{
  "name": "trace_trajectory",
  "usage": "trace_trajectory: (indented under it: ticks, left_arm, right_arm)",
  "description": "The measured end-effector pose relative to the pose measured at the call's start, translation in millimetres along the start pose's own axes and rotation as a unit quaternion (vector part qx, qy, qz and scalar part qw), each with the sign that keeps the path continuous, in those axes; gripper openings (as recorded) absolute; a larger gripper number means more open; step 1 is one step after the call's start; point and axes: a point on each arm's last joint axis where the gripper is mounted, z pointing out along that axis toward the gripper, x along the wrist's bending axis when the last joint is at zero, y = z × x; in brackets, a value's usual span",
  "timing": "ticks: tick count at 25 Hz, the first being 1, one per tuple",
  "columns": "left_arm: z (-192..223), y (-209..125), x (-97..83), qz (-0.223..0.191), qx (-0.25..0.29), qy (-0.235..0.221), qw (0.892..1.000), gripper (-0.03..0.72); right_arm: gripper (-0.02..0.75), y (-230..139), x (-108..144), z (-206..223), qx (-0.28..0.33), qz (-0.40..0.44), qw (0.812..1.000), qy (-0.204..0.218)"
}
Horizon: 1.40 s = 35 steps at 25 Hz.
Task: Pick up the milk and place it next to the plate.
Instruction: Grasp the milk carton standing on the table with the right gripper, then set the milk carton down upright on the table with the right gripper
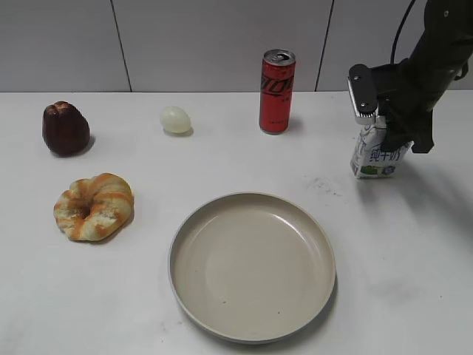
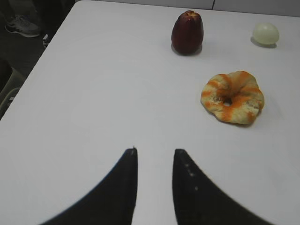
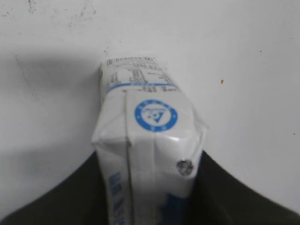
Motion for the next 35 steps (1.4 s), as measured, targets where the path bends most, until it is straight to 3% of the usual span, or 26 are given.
trace_trajectory:
  ticks: [9, 12, 16, 19, 23, 26, 29, 35]
  left_arm:
    - [0.0, 0.0, 0.0, 0.000, 0.000, 0.000, 1.000, 0.207]
    - [0.0, 0.0, 0.0, 0.000, 0.000, 0.000, 1.000, 0.207]
    - [0.0, 0.0, 0.0, 0.000, 0.000, 0.000, 1.000, 0.207]
    - [0.0, 0.0, 0.0, 0.000, 0.000, 0.000, 1.000, 0.207]
    - [0.0, 0.0, 0.0, 0.000, 0.000, 0.000, 1.000, 0.207]
    - [0.0, 0.0, 0.0, 0.000, 0.000, 0.000, 1.000, 0.207]
    - [0.0, 0.0, 0.0, 0.000, 0.000, 0.000, 1.000, 0.207]
    - [0.0, 0.0, 0.0, 0.000, 0.000, 0.000, 1.000, 0.208]
  right_arm:
    - [0.268, 3.3, 1.3, -15.1, -0.004, 0.017, 1.000, -0.002]
    - [0.268, 11.1, 3.7, -41.6, -0.015, 0.033, 0.999, -0.008]
    - [0.268, 18.8, 16.2, -83.0, -0.020, 0.045, 0.999, 0.017]
    - [0.268, 23.1, 22.2, -117.8, -0.033, 0.076, 0.997, -0.003]
    - [0.268, 22.0, 47.4, -162.3, -0.049, 0.100, 0.994, 0.020]
    - [0.268, 19.3, 76.9, -172.4, -0.062, 0.109, 0.991, 0.039]
    - [0.268, 13.8, 112.7, -159.6, -0.061, 0.115, 0.989, 0.070]
    - [0.268, 30.9, 145.7, -134.2, -0.048, 0.062, 0.995, 0.065]
